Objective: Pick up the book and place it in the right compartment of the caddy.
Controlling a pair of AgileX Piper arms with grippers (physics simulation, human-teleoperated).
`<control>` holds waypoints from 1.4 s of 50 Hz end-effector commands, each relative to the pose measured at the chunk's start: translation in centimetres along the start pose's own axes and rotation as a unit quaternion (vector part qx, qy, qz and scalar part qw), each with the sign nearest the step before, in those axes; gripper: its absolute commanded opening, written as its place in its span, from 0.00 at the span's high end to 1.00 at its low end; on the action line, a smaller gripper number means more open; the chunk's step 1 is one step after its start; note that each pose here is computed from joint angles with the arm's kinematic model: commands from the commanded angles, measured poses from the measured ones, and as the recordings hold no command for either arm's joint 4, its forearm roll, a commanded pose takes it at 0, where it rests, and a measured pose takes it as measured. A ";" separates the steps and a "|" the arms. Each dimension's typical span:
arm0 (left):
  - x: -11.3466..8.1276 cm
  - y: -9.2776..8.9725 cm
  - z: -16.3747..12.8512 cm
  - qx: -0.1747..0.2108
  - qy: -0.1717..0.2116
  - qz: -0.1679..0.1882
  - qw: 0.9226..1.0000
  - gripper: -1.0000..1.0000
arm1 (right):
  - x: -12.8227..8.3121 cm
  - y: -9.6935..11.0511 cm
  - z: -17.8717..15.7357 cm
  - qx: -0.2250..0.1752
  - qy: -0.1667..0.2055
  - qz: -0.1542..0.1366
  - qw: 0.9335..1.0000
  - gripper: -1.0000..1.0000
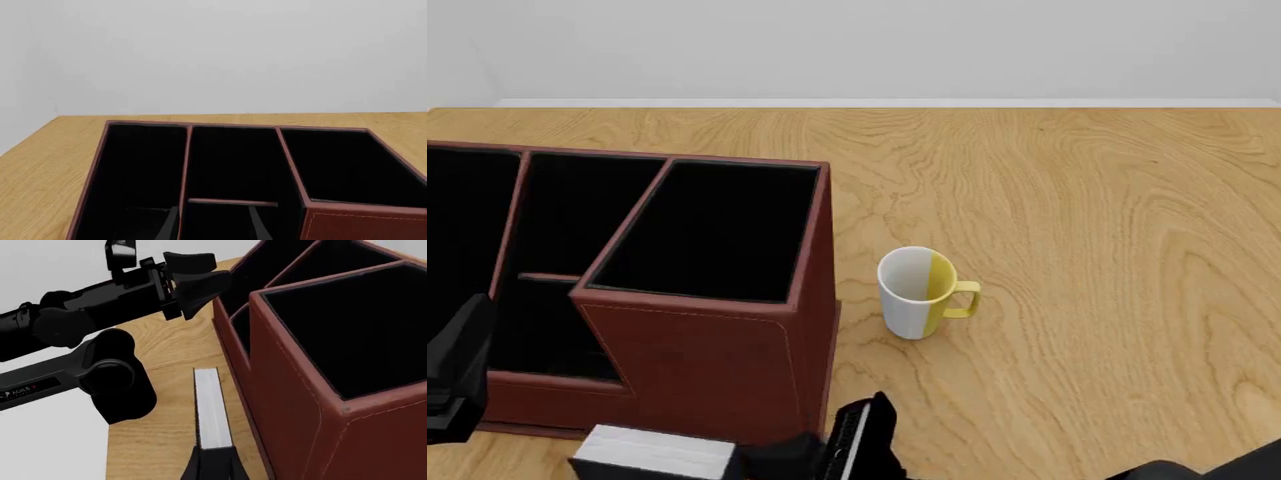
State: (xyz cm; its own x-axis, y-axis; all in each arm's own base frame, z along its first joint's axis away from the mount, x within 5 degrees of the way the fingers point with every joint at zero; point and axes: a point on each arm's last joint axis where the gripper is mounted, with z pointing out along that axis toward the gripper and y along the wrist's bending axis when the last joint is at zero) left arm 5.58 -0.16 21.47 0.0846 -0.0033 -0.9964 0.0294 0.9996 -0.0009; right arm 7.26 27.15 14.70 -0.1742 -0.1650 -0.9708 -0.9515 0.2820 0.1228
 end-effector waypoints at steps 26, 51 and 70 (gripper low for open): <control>0.1 0.0 0.0 0.000 0.000 0.000 1.000 0.00 | -5.3 2.0 -4.8 -0.030 -0.048 -0.057 0.997 1.00; 0.0 0.0 0.0 0.000 0.000 0.000 1.000 0.00 | -9.6 1.5 -8.3 -0.012 -0.085 -0.076 0.993 1.00; 0.0 0.0 0.0 0.000 0.000 0.000 1.000 0.00 | -14.1 2.1 -9.9 -0.010 -0.101 -0.108 0.989 1.00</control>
State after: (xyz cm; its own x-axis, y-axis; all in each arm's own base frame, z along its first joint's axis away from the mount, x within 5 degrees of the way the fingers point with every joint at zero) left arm 5.58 -0.17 21.48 0.0837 -0.0036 -0.9965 0.0299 0.9996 -0.0011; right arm 5.29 21.22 27.91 0.0733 -0.0614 -0.9954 -0.9677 0.2371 -0.0859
